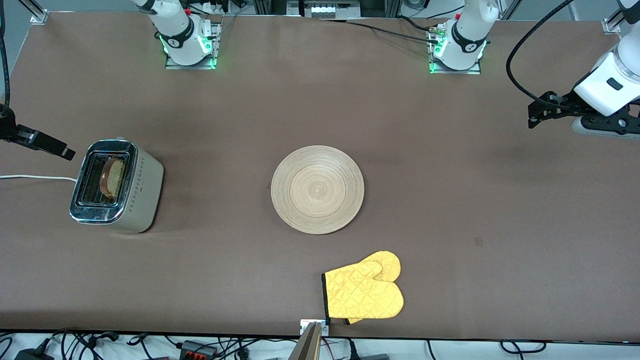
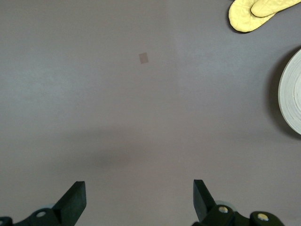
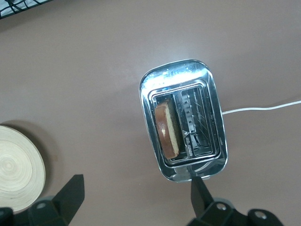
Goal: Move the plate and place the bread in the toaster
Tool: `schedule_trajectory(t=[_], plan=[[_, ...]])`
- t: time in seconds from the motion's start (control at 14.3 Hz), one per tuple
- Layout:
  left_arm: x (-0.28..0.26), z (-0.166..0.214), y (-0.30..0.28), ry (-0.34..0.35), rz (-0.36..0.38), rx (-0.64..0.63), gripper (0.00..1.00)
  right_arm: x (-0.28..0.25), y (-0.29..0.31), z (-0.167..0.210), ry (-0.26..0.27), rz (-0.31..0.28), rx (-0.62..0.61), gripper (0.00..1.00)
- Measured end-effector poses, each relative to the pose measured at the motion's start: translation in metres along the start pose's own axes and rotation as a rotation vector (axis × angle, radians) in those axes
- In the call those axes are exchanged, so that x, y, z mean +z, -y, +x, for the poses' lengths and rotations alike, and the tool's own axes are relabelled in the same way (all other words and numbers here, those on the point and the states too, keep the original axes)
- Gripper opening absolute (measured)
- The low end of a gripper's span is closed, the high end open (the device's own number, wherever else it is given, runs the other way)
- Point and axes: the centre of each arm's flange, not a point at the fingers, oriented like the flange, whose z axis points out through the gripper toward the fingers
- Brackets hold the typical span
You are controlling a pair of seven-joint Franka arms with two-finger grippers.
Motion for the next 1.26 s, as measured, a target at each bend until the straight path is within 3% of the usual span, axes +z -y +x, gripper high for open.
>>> schedule_trajectory(t=[0.63, 1.26], plan=[[0.0, 0.0, 0.0, 0.0, 0.0, 0.0, 1.0, -0.004, -0.014, 0.001, -0.026, -0.134, -0.076, 1.0], [0.0, 0.0, -0.003, 0.0, 0.0, 0.005, 1.0, 0.003, -0.005, 0.002, -0.016, -0.137, -0.098, 1.0]])
